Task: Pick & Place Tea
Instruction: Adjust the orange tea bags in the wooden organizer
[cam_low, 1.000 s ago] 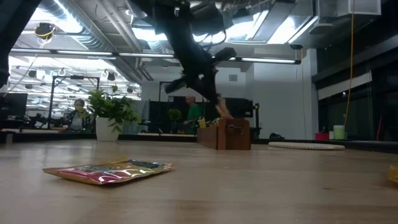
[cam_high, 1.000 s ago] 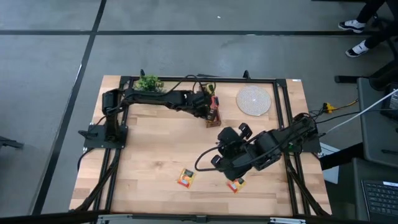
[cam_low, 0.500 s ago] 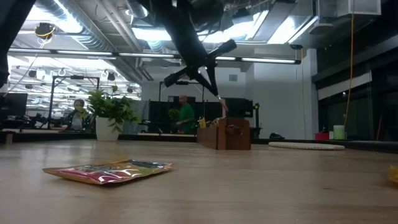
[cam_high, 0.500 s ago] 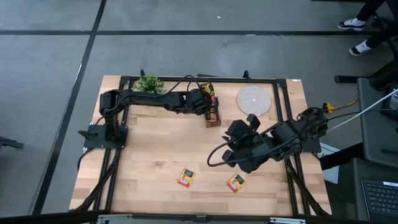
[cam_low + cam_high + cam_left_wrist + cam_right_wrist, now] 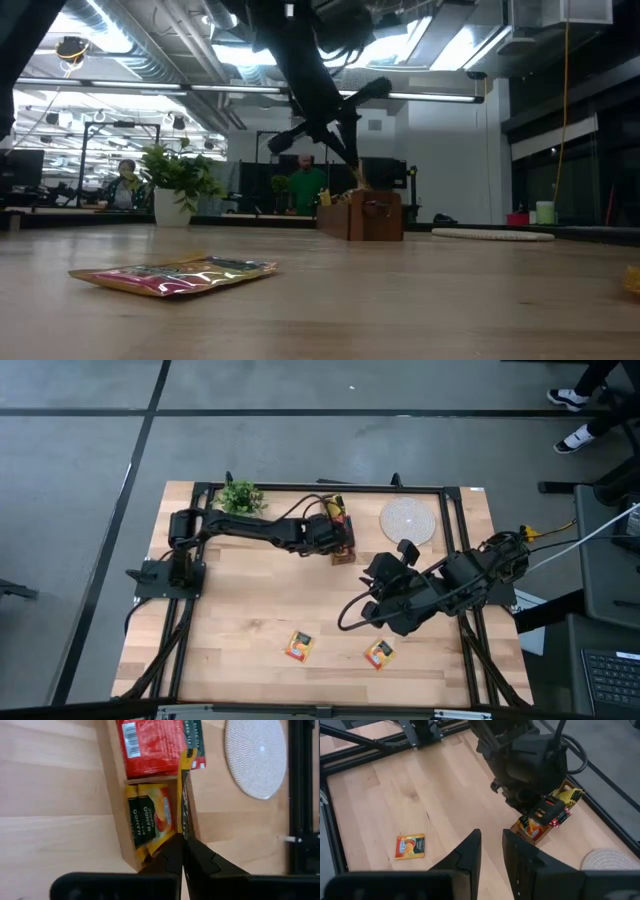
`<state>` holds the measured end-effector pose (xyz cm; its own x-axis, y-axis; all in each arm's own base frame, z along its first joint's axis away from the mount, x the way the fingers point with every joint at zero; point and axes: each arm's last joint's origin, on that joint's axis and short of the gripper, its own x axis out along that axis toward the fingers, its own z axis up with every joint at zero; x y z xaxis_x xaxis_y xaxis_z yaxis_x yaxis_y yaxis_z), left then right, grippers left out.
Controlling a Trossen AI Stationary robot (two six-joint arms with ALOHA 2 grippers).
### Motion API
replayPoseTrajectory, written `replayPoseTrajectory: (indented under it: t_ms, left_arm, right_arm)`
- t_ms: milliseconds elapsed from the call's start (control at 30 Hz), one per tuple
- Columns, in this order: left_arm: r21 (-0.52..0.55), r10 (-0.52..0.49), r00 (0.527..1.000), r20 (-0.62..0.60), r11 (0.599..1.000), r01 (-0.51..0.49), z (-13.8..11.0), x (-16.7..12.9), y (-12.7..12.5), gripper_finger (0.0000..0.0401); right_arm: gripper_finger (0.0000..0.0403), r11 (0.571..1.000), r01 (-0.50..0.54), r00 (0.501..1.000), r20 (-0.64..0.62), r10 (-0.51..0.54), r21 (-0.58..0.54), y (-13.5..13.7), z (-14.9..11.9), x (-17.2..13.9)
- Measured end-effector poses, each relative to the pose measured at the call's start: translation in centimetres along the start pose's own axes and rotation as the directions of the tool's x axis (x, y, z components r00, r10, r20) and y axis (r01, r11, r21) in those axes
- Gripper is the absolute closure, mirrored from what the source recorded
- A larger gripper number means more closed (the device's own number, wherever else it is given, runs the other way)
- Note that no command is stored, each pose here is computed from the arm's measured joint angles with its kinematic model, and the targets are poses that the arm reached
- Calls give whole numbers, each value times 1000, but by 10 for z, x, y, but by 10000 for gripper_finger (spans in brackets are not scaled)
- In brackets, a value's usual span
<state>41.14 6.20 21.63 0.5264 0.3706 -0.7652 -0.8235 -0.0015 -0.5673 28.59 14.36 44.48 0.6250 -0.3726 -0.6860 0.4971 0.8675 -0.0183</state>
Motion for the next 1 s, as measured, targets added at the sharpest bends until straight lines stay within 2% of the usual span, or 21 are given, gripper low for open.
replayPoseTrajectory:
  t_ms: [433,1000]
  left_arm:
    - [-100,0,1000,8,995,1,-9,5,0,399]
    - [-138,-1,1000,-27,990,-3,-23,16,2,394]
  right_arm:
    - [321,1000,-4,1000,4,4,-24,-2,1,-2]
    - [321,999,-5,1000,4,5,-35,-2,1,-2]
